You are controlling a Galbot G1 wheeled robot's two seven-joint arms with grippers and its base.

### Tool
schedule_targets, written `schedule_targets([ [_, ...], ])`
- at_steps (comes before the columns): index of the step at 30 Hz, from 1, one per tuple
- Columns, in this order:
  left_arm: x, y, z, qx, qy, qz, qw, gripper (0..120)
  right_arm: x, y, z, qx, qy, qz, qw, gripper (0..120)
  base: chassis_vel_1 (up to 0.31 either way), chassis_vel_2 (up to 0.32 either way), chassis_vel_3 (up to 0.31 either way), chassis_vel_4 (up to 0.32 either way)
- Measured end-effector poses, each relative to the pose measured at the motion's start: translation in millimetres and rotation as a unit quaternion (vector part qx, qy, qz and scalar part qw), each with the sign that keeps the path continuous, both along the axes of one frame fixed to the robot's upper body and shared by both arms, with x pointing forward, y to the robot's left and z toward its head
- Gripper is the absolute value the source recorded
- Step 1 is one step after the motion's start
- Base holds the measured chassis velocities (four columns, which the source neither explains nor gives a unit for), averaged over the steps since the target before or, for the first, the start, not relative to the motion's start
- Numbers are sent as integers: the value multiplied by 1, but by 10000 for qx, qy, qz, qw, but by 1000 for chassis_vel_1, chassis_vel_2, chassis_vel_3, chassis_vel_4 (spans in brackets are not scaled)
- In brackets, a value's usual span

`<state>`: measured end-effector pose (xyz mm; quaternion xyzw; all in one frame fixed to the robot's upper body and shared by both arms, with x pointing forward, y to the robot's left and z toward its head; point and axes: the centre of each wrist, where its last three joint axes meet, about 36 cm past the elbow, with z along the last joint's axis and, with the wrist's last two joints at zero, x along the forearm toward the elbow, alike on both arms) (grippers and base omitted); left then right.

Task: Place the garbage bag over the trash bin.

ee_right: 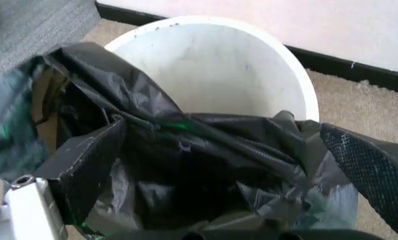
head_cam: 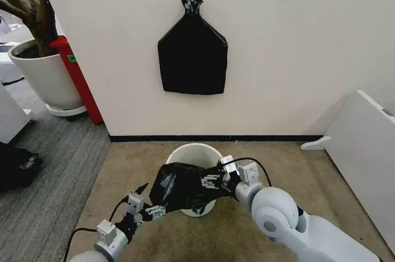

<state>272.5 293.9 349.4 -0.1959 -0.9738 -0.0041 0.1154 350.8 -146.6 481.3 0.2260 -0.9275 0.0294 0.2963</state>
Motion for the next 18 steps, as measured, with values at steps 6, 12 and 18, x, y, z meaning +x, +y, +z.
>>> schedule_targets([
  [6,21,11,5,-213,-53,444,9988,100,-3,4,-5,-9,52,11,10000,100,0,0,0,0],
  [12,59,34,-9,-192,29,838,9963,100,-8,3,-9,-62,102,9,9999,100,0,0,0,0],
  [18,75,49,-34,-55,222,961,9951,100,-11,-3,-7,-121,48,-84,9999,100,0,0,0,0],
])
